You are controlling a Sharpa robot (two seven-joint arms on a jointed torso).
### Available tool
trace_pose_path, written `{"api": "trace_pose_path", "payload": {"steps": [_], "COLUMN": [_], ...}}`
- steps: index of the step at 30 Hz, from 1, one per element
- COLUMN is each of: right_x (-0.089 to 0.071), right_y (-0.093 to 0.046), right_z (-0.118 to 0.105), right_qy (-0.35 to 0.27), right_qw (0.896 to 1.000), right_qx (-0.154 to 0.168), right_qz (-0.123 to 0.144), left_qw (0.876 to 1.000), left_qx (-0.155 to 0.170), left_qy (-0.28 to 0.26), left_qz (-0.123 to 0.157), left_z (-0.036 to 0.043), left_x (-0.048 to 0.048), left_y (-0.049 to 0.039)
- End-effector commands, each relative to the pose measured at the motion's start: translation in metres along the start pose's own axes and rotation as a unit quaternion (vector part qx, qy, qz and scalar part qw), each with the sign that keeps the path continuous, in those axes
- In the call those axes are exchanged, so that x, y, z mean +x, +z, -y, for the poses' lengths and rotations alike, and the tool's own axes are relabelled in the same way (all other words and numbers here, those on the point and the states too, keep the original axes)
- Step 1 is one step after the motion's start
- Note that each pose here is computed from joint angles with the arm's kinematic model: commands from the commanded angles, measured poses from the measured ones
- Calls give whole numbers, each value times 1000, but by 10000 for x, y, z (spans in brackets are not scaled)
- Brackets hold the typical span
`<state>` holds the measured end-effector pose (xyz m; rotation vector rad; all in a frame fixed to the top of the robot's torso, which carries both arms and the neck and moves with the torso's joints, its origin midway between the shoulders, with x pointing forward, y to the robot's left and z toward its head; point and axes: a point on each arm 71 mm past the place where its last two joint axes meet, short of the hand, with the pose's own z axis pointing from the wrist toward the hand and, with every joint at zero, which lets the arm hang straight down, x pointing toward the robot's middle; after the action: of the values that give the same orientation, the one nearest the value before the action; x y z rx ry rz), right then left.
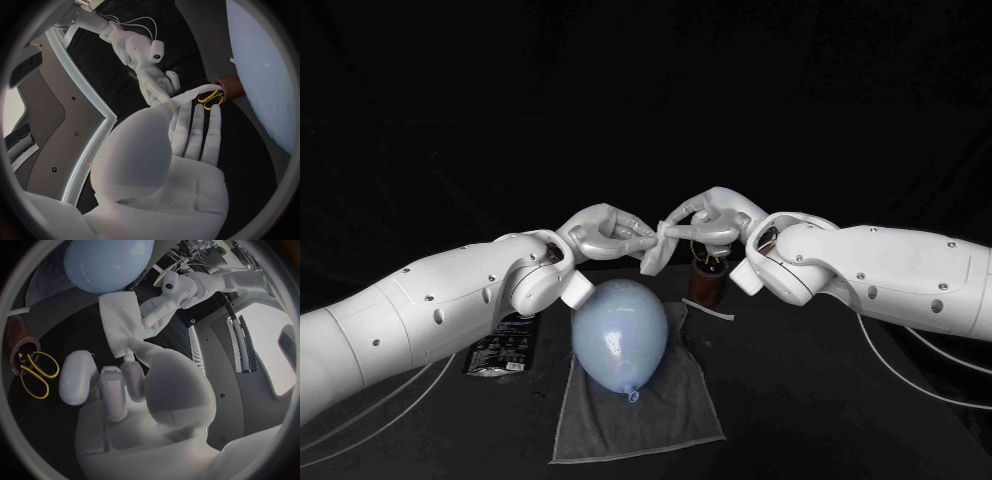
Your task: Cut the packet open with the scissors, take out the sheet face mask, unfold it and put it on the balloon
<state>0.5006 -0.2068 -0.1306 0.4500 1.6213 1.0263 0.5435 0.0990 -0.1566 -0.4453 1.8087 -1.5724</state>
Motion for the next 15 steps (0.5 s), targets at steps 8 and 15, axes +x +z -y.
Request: {"api": "trace_pose_path", "payload": {"steps": [8,15], "right_x": [-125,-192], "right_y": [-15,-103], "right_z": [42,83], "right_qy": [-16,-16], "right_qw": [998,995], "right_qx": [13,29], "right_qz": [62,90], "left_qw": [997,990], "left_qx": [-36,-76], "left_qy": [-68,-98], "left_qz": [25,65], "left_z": [-46,-109], "left_x": [-37,-85], "left_y": [0,-11]}}
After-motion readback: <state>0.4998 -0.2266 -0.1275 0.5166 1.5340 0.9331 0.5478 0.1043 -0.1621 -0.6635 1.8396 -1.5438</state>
